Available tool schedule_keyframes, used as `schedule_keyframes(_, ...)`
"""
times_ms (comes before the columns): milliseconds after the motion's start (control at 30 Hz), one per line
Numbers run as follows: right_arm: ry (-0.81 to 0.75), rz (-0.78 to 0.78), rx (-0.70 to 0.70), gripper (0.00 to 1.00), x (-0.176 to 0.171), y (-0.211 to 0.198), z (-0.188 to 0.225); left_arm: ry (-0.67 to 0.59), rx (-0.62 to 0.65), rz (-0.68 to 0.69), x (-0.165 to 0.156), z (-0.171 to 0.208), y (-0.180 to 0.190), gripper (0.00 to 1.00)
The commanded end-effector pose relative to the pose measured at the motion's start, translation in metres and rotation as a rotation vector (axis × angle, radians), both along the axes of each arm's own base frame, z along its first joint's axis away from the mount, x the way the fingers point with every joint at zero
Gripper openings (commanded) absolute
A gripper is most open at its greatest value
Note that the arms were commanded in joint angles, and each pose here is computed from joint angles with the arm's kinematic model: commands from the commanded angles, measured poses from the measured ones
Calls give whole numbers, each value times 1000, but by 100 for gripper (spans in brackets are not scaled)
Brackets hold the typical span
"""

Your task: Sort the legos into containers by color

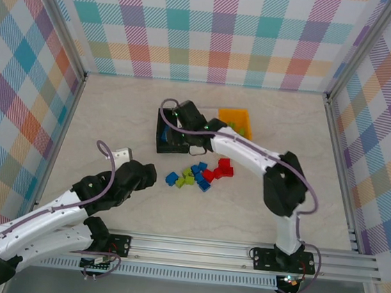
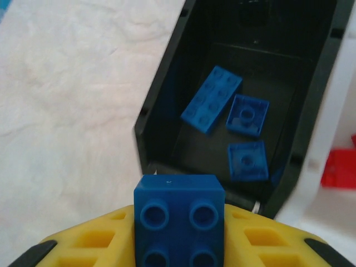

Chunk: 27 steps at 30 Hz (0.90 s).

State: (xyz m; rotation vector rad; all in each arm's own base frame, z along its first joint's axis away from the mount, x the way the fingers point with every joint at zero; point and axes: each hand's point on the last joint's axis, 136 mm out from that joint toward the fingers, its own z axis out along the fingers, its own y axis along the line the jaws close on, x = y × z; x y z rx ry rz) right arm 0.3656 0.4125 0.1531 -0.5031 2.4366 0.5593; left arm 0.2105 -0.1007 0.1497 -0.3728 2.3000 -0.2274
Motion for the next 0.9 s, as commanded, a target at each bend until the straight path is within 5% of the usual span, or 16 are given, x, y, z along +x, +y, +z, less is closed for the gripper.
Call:
schedule_keyframes(0, 61, 3, -48, 37, 14, 5, -21, 41, 5, -50, -2, -13, -8, 100)
schedule_keyframes(333, 46, -56, -20, 61, 60, 14, -7, 165, 24, -170, 3, -37, -41, 100)
schedule_keyframes(567, -46, -62, 84, 63, 37, -12, 51, 251, 42, -288, 12, -47, -72, 97)
schedule_keyframes(867, -58, -156, 116, 63, 10, -79, 56, 393, 152, -299, 10, -82, -73, 87)
